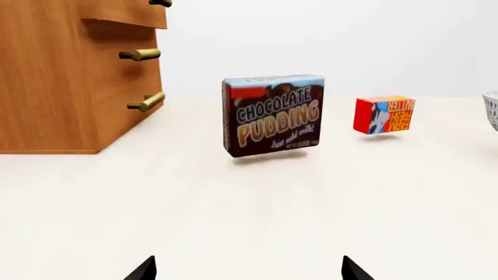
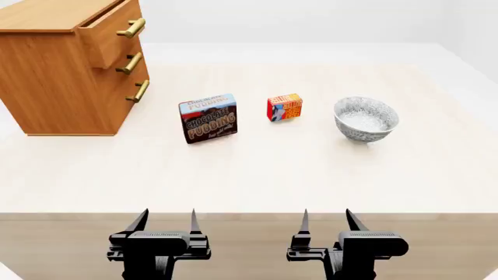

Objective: Put the butter at the back in the top drawer of the cabinet and close it.

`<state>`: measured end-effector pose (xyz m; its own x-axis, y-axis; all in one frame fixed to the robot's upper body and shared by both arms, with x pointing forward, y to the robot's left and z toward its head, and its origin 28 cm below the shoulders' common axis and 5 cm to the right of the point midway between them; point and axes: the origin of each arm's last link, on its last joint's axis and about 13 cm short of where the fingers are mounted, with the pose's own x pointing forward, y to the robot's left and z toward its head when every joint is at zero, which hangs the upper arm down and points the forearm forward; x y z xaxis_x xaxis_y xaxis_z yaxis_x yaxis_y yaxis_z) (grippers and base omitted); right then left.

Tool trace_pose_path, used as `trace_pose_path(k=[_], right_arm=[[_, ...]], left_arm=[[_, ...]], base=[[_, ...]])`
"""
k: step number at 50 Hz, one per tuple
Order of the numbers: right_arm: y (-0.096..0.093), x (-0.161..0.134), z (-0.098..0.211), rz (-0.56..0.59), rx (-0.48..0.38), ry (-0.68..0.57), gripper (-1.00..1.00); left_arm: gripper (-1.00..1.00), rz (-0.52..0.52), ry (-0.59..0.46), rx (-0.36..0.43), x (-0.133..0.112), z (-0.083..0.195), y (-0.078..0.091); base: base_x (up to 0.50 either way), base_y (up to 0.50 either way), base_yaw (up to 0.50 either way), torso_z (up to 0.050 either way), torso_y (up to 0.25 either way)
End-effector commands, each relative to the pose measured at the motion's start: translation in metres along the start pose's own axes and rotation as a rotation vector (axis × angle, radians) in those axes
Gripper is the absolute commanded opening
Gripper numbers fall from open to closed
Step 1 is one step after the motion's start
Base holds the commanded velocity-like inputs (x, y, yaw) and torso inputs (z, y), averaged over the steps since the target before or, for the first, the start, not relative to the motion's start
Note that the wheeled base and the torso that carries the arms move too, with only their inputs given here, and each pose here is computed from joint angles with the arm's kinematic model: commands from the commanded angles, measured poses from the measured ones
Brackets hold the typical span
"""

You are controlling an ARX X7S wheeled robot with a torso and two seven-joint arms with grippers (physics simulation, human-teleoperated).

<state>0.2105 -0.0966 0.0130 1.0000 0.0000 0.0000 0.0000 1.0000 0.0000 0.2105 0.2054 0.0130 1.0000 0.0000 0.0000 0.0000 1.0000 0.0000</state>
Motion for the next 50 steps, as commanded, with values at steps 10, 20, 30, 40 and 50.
trace_pose_path(k=[10, 20, 30, 40, 50], right_arm=[[0.0010, -0.0005, -0.0003, 0.005, -0.008, 0.002, 1.00], [0.0011, -0.0009, -0.0001, 0.007, -0.005, 0.001, 1.00], [0.0012, -0.0007, 0.0002, 0.012, 0.000, 0.000, 1.00], [0.0012, -0.0005, 0.0002, 0.014, 0.004, 0.003, 1.00], [0.0010, -0.0008, 0.0003, 0.015, 0.010, 0.001, 1.00]], left_arm=[[1.00, 0.005, 0.001, 0.005, 0.0002, -0.0003, 0.0000], [1.00, 0.003, 0.003, 0.009, 0.0000, -0.0005, -0.0003], [1.00, 0.003, 0.000, 0.014, -0.0001, -0.0001, -0.0006], [1.00, 0.006, 0.015, 0.016, 0.0009, -0.0003, -0.0003], [1.00, 0.003, 0.015, 0.016, 0.0006, -0.0001, -0.0003]], base=[[0.00, 0.00, 0.00, 0.000, 0.000], [0.00, 0.00, 0.00, 0.000, 0.000], [0.00, 0.00, 0.00, 0.000, 0.000], [0.00, 0.00, 0.00, 0.044, 0.000], [0.00, 0.00, 0.00, 0.050, 0.000]])
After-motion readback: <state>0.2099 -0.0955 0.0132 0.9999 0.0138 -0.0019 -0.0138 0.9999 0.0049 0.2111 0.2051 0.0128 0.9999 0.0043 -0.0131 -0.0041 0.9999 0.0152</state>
